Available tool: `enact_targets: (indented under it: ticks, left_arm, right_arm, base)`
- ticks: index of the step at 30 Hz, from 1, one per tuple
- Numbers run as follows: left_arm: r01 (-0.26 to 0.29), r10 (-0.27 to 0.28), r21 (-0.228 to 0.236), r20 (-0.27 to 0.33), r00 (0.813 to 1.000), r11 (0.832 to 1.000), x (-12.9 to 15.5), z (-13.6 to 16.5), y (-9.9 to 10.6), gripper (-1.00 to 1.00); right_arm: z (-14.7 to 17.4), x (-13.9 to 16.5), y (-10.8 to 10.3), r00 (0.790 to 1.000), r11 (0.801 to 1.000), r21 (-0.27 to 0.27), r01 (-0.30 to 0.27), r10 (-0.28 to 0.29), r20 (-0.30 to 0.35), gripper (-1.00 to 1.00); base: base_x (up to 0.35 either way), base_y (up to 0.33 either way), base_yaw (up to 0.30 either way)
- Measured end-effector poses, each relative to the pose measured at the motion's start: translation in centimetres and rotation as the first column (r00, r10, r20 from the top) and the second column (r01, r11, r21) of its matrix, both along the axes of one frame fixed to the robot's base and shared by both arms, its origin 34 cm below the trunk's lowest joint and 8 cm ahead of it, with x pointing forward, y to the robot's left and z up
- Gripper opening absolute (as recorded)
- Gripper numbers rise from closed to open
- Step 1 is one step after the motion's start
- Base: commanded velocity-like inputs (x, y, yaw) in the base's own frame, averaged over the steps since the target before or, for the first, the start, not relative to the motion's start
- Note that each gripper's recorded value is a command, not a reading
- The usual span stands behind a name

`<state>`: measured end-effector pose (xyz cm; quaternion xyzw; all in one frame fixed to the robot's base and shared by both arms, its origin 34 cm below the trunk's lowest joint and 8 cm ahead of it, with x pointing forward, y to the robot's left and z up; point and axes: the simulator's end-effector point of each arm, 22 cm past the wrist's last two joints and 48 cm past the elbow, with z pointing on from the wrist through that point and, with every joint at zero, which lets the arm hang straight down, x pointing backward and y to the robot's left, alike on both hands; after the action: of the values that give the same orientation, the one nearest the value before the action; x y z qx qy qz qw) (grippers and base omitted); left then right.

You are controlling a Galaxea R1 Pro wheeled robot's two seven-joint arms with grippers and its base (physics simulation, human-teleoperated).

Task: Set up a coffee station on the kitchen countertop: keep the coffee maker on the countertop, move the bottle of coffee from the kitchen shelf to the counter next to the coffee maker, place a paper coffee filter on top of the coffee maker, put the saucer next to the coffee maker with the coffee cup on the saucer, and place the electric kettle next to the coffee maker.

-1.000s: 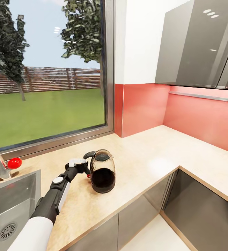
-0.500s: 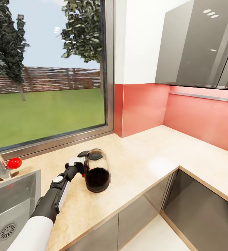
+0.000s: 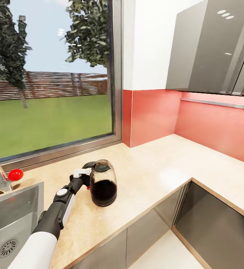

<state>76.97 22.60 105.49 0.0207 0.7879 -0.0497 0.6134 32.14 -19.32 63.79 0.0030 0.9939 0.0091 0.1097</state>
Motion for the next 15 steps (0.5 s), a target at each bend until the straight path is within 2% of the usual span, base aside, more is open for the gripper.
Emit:
enact_targets:
  ticks: [11, 15]
  left_arm:
    - [-0.003, 0.003, 0.002, 0.002, 1.0, 1.0, 0.1, 0.2, 0.2, -1.0]
    - [-0.021, 0.021, -0.001, 0.042, 0.999, 1.0, 0.4, 2.5, 1.1, -1.0]
  right_arm:
    - [0.0, 0.0, 0.0, 1.0, 1.0, 0.0, 0.0, 0.0, 0.0, 1.0]
    - [0.0, 0.2, 0.2, 1.0, 1.0, 0.004, 0.001, -0.001, 0.003, 1.0]
  base:
    - [0.0, 0.0, 0.0]
    - [0.0, 0.0, 0.0]
